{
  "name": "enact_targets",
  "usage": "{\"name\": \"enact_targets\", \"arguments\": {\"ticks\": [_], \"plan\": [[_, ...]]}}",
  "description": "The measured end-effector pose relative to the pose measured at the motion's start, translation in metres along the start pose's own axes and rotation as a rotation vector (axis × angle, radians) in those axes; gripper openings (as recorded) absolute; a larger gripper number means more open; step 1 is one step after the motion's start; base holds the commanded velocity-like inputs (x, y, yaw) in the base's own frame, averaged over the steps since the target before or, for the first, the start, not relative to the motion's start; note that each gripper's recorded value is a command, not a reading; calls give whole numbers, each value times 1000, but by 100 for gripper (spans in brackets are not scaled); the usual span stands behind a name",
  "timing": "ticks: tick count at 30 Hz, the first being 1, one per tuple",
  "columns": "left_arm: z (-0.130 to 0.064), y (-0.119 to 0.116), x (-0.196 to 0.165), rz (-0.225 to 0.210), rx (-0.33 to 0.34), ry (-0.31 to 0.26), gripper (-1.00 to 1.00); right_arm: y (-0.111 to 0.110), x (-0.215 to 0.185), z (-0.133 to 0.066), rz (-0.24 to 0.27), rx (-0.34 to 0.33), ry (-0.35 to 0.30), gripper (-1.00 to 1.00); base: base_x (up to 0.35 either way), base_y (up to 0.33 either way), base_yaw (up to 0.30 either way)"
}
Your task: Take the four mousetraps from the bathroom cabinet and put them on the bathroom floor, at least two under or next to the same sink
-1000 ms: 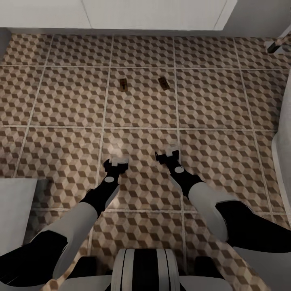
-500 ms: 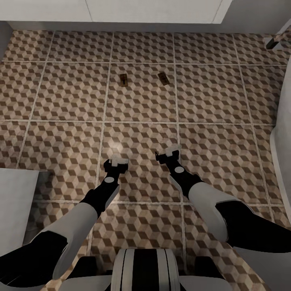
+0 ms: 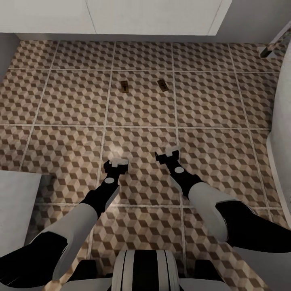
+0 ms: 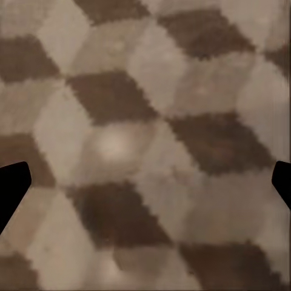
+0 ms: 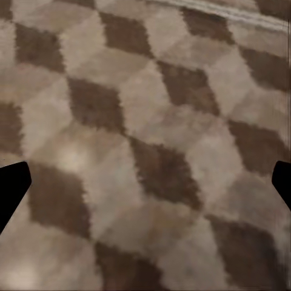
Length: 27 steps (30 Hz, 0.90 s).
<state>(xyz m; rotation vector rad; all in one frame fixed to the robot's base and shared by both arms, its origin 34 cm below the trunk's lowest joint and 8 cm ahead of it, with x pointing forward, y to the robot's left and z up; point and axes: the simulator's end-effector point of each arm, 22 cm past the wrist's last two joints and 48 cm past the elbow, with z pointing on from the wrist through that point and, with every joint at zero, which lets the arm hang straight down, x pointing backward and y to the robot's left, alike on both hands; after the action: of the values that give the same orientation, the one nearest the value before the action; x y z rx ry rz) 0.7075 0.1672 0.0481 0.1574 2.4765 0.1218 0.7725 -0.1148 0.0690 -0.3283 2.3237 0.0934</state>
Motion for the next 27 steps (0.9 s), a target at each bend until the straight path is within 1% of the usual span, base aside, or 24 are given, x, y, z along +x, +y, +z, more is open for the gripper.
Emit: {"name": "enact_targets", "arguments": {"ticks": [5,9,12,24,27], "plan": [[-6,2,-12,0,-3,-16,100,-1,-13,-6,-3,-1,-23,100,0,0,0],[-11,4,-20,-1,-4,-27,100,-1,-28,-11,-2,-2,-67,100,0,0,0],[-14,5,-28,-1,-6,-38,100,-2,-37,-15,-2,-2,-88,100,0,0,0],[-29,10,-63,-4,-12,-85,100,-2,-55,-33,-6,-2,-113,100,0,0,0],[-34,12,-69,-3,-14,-92,100,-1,-60,-40,-6,-2,-127,100,0,0,0]]}}
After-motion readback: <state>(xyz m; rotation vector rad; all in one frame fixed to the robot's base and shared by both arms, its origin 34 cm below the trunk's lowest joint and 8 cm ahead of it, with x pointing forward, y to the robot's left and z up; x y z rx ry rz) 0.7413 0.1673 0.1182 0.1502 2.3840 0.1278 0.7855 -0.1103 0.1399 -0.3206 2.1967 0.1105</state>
